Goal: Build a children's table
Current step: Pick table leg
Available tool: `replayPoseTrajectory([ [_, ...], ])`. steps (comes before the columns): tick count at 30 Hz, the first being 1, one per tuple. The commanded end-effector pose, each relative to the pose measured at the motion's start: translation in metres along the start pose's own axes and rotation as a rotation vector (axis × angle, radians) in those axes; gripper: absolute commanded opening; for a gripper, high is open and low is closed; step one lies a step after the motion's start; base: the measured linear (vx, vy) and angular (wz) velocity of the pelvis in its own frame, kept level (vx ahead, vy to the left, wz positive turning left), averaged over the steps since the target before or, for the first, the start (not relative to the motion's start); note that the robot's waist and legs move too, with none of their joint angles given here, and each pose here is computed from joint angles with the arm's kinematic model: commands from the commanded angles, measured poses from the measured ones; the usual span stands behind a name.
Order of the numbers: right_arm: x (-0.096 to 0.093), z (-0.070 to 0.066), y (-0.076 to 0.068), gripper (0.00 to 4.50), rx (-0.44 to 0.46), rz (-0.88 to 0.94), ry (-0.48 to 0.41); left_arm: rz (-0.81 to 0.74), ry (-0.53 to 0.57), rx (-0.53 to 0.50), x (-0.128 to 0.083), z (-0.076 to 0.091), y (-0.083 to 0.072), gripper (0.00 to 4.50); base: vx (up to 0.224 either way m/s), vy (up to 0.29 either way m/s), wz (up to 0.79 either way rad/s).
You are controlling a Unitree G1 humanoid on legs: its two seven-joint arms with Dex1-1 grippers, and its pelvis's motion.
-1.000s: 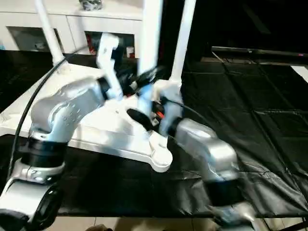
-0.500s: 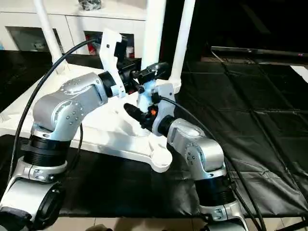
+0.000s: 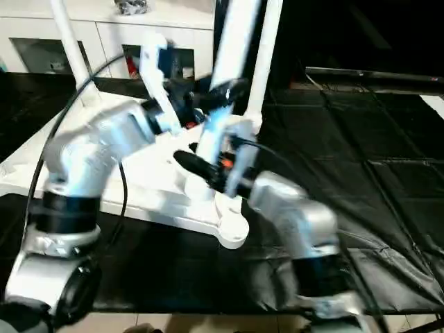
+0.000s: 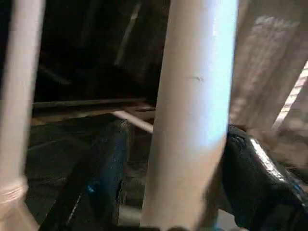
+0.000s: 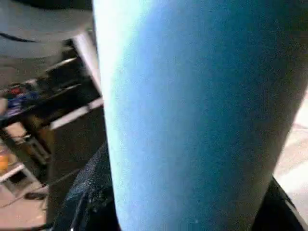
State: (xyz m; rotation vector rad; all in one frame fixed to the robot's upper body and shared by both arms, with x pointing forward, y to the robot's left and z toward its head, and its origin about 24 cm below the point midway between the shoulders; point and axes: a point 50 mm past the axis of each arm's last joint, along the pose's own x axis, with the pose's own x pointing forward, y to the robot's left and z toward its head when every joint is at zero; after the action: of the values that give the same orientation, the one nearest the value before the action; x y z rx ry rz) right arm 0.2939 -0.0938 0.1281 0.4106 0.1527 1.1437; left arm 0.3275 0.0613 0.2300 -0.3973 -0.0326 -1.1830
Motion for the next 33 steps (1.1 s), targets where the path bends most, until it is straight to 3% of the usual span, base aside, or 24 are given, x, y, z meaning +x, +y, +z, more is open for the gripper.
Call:
replayPoseTrajectory([
  [1,-0.01,0.012,0.01,1.96,-0.014,0.111,-0.045,-0.077,-0.02,-0.038,-0.009,0.006,0.0,2.96,0.0,0.0,0.0],
  [2,-0.012,0.013,0.011,1.96,-0.01,0.138,-0.04,-0.109,-0.022,-0.052,-0.01,0.006,-0.002,2.96,0.0,0.0,0.0],
  [3,-0.02,0.012,0.017,1.95,-0.01,0.242,0.01,-0.235,-0.028,-0.106,-0.016,0.007,-0.008,2.96,0.0,0.0,0.0],
  [8,-0.033,0.008,0.024,1.95,-0.017,0.367,0.128,-0.408,-0.027,-0.195,-0.025,0.008,-0.016,2.96,0.0,0.0,0.0],
  [10,-0.039,0.004,0.025,1.95,-0.027,0.42,0.219,-0.508,0.019,-0.229,-0.029,0.004,-0.022,2.96,0.0,0.0,0.0],
  [15,-0.042,0.002,0.021,1.95,-0.061,0.415,0.288,-0.516,0.126,-0.207,-0.025,-0.007,-0.024,2.96,0.0,0.0,0.0],
  [18,-0.042,0.003,0.018,1.95,-0.073,0.402,0.294,-0.486,0.139,-0.192,-0.022,-0.01,-0.023,2.61,0.0,0.0,0.0],
  [29,-0.044,0.0,0.013,1.95,-0.087,0.386,0.327,-0.402,0.158,-0.226,-0.017,-0.018,-0.016,2.26,0.0,0.0,0.0],
  [33,-0.044,-0.002,0.008,1.95,-0.099,0.347,0.341,-0.389,0.163,-0.237,-0.015,-0.019,-0.017,1.89,0.0,0.0,0.0],
])
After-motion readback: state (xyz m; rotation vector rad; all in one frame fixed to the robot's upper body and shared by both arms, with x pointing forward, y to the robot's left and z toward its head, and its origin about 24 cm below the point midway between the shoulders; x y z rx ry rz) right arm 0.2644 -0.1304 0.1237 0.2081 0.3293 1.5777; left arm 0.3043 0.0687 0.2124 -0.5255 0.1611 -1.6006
